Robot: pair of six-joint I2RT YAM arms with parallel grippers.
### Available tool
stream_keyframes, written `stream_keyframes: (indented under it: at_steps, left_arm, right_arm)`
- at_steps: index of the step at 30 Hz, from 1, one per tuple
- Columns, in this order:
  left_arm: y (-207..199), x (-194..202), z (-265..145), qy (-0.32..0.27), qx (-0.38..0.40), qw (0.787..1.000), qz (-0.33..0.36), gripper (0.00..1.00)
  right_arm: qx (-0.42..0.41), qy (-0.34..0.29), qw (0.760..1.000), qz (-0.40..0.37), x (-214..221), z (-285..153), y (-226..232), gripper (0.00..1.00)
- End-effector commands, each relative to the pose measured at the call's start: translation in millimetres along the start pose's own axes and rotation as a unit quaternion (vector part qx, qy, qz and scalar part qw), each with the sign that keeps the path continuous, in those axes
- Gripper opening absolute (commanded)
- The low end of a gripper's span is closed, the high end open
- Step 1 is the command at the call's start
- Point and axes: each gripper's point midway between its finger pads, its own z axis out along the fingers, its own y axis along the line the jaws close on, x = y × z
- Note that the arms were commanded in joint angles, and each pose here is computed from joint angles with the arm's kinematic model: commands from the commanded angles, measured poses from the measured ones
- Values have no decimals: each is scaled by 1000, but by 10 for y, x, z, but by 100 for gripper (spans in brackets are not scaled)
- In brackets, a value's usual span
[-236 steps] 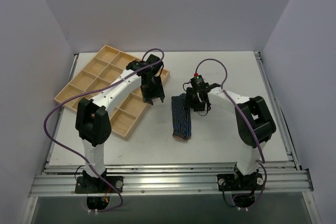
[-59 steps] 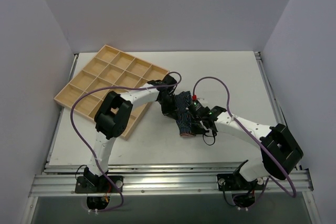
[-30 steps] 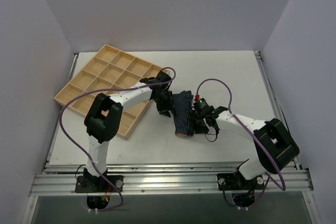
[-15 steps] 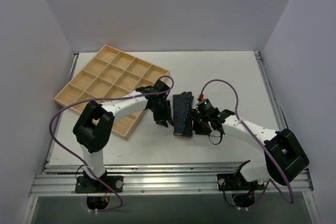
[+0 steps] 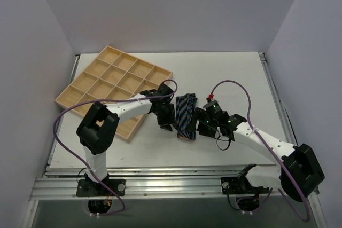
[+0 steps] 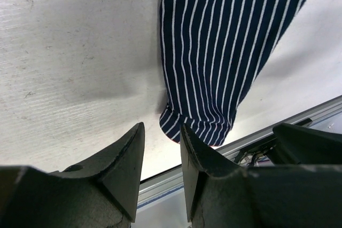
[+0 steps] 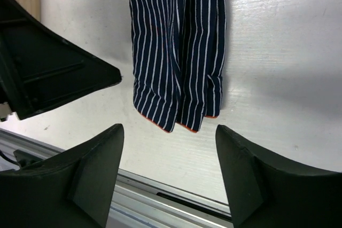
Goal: Roll the underwear
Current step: Fold the underwear
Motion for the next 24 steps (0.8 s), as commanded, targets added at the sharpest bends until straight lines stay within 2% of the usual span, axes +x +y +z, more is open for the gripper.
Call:
stream_keyframes:
  at_steps: [1,9,15,24]
  left_arm:
    - [-103,10,54,1,20,1000,4,41]
    - [-134,184,220,19,16,1000,-2,41]
    - [-162,225,188,14,15,1000,-9,41]
    - [-165,223,184,13,9,1000,-12,41]
  right_arm:
    - [18,3,1000,10,74,-12,-98,66]
    - [28,19,999,1,171,193,-196,67]
    - [15,45,999,-8,292,355,-223,64]
    - [17,43,998,-35,301,428,-325,57]
